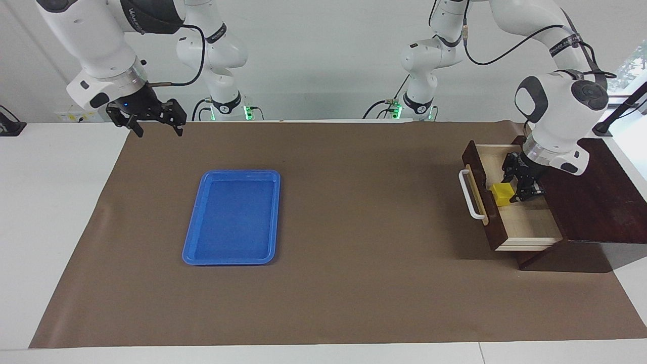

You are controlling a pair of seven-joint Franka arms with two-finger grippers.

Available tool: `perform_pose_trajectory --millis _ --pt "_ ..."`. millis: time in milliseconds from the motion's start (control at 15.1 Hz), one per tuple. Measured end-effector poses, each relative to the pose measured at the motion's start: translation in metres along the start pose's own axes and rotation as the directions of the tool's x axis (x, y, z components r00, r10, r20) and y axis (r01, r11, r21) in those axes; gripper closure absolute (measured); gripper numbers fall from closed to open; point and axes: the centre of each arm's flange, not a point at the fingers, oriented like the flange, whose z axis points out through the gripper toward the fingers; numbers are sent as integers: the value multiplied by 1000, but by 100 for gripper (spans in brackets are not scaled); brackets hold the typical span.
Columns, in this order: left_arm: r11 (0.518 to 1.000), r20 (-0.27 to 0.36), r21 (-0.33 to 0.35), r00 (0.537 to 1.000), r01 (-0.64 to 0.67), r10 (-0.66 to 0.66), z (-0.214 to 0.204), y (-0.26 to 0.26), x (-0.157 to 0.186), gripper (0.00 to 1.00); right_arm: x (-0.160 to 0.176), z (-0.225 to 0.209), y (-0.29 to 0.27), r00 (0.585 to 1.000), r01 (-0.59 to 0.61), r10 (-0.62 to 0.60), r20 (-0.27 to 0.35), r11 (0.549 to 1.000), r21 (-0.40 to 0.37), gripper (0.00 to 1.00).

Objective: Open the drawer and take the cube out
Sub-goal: 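Reach into the drawer and grasp the yellow cube with the left gripper, then lift the cube with the left gripper while the right gripper reaches toward it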

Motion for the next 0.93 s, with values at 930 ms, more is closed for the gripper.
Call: perform_pose_trajectory --millis 930 --pt "992 32 11 992 -124 124 -126 11 -76 45 0 2 -3 998 -69 69 3 998 7 0"
